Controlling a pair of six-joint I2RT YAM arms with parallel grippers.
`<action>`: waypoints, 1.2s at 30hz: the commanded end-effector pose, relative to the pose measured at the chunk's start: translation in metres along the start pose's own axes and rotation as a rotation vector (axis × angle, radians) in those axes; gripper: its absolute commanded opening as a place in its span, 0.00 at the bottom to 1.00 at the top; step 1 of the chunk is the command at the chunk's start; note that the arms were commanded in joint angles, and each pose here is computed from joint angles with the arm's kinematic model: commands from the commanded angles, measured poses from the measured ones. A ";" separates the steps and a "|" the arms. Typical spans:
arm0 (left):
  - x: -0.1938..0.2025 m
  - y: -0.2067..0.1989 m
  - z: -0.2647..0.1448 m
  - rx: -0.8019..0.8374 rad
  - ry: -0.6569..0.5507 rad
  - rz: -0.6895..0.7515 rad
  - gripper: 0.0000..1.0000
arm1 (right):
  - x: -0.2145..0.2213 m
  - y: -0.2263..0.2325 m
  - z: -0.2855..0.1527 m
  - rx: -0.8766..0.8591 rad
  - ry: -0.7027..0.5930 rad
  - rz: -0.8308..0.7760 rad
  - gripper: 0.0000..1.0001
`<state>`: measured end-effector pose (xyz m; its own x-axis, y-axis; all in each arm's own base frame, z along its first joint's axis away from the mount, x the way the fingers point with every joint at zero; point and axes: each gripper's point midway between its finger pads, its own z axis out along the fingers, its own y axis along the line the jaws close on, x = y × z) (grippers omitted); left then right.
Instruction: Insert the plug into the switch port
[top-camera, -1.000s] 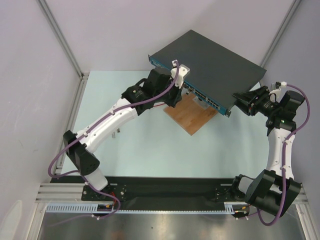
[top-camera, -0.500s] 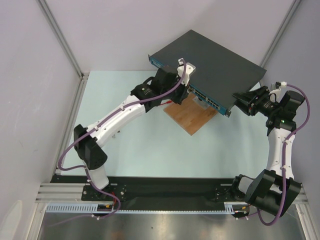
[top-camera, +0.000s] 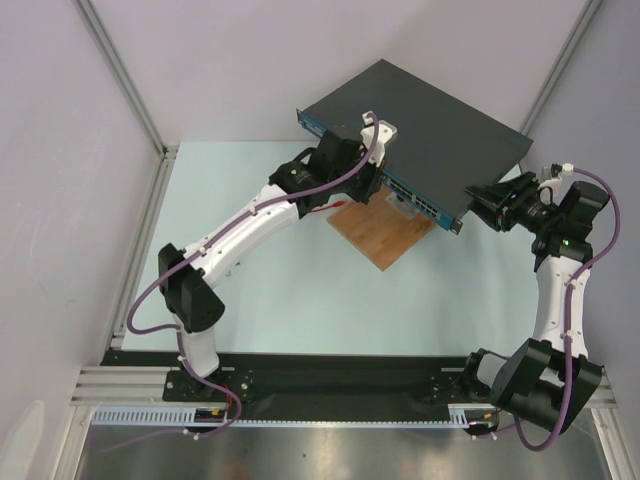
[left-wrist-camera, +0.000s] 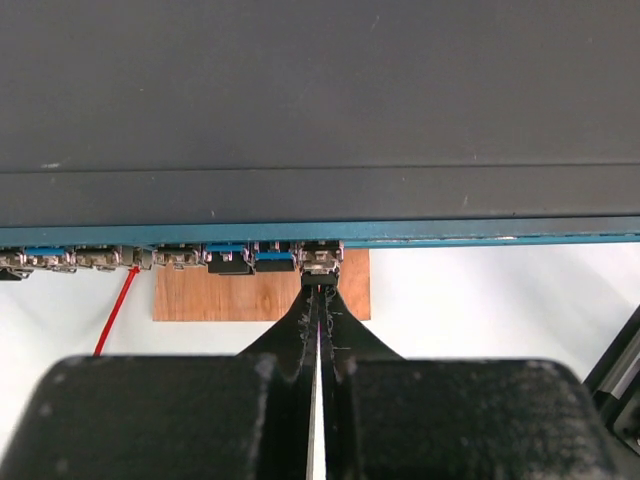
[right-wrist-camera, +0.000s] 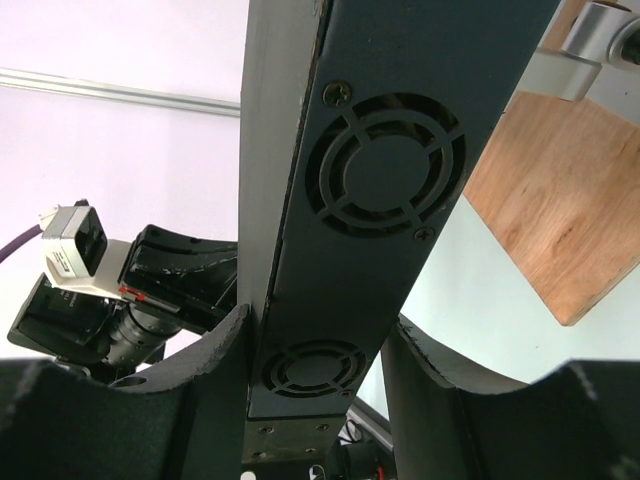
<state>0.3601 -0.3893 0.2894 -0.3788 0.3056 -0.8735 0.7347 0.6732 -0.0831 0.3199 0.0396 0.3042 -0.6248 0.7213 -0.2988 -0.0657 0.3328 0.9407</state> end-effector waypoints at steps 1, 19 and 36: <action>-0.061 -0.002 -0.002 0.018 -0.198 -0.018 0.00 | -0.013 -0.001 0.004 0.002 -0.044 -0.234 0.00; -0.091 -0.002 0.010 0.029 -0.280 -0.028 0.00 | -0.010 -0.004 0.004 0.010 -0.041 -0.232 0.00; -0.146 0.008 0.001 -0.012 -0.519 -0.084 0.00 | -0.008 -0.004 0.005 0.015 -0.033 -0.232 0.00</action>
<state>0.3657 -0.3952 0.2897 -0.4530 0.3024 -0.8386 0.7106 0.6905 -0.1349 0.3208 0.0382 0.3033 -0.6196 0.7228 -0.3061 -0.0665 0.3402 0.9380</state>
